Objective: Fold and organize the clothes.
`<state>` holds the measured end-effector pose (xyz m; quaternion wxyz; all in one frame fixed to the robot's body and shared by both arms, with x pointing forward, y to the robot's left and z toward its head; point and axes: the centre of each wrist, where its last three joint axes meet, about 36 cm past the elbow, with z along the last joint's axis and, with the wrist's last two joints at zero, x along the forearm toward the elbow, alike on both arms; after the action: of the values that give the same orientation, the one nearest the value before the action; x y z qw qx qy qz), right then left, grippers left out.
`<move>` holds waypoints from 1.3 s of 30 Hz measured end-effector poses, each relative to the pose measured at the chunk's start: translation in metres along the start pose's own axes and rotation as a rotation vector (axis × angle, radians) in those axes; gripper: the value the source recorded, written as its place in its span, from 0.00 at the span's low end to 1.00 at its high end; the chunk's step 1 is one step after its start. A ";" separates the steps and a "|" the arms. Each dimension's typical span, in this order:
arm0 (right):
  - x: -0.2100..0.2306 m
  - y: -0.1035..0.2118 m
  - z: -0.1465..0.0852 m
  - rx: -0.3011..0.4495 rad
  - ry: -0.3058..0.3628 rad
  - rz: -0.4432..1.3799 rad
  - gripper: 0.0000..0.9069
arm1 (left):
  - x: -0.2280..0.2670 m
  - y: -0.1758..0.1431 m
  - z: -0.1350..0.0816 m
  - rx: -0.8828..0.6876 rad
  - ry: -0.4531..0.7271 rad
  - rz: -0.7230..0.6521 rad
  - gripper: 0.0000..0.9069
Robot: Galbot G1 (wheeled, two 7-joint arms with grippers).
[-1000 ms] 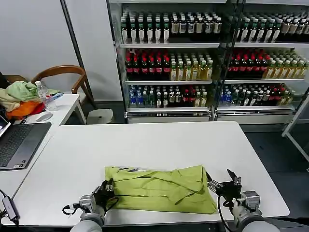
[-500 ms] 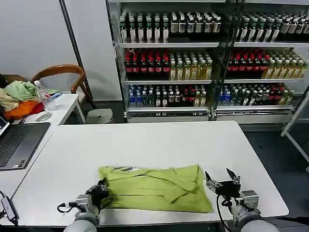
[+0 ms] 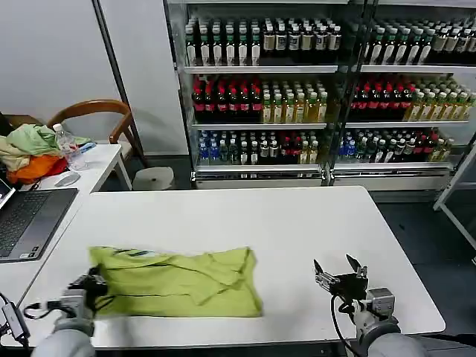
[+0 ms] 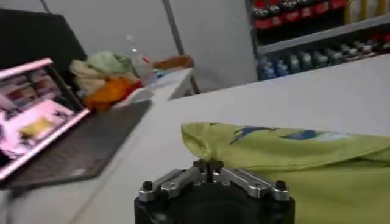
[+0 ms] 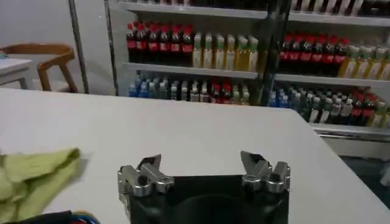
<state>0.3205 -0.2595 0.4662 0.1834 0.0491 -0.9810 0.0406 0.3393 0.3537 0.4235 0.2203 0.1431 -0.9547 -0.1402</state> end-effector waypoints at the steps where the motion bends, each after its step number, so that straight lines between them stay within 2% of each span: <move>1: 0.000 0.000 -0.001 0.000 -0.003 0.000 1.00 | 0.000 0.009 -0.003 -0.011 -0.004 -0.016 0.03; 5: 0.001 -0.001 -0.004 0.006 -0.012 0.000 1.00 | 0.003 0.029 -0.017 -0.024 -0.033 -0.039 0.03; 10: 0.005 -0.004 -0.008 0.015 -0.023 0.009 1.00 | 0.017 0.027 -0.038 0.032 -0.076 0.037 0.03; 15: 0.011 -0.008 -0.012 0.016 -0.033 0.024 1.00 | 0.034 0.002 -0.051 0.090 -0.121 0.178 0.04; 24: 0.019 -0.012 -0.013 0.014 -0.036 0.051 1.00 | 0.048 -0.051 -0.051 0.151 -0.164 0.417 0.04; 31: 0.024 -0.015 -0.012 0.019 -0.035 0.067 1.00 | 0.052 -0.093 -0.047 0.160 -0.165 0.533 0.04; 39: 0.025 -0.016 -0.012 0.022 -0.034 0.072 1.00 | 0.052 -0.130 -0.047 0.177 -0.095 0.586 0.04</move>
<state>0.3034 -0.2760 0.4876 0.1644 0.0163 -0.9846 0.0570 0.3434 0.2073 0.4413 0.1930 -0.1265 -0.9730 0.0063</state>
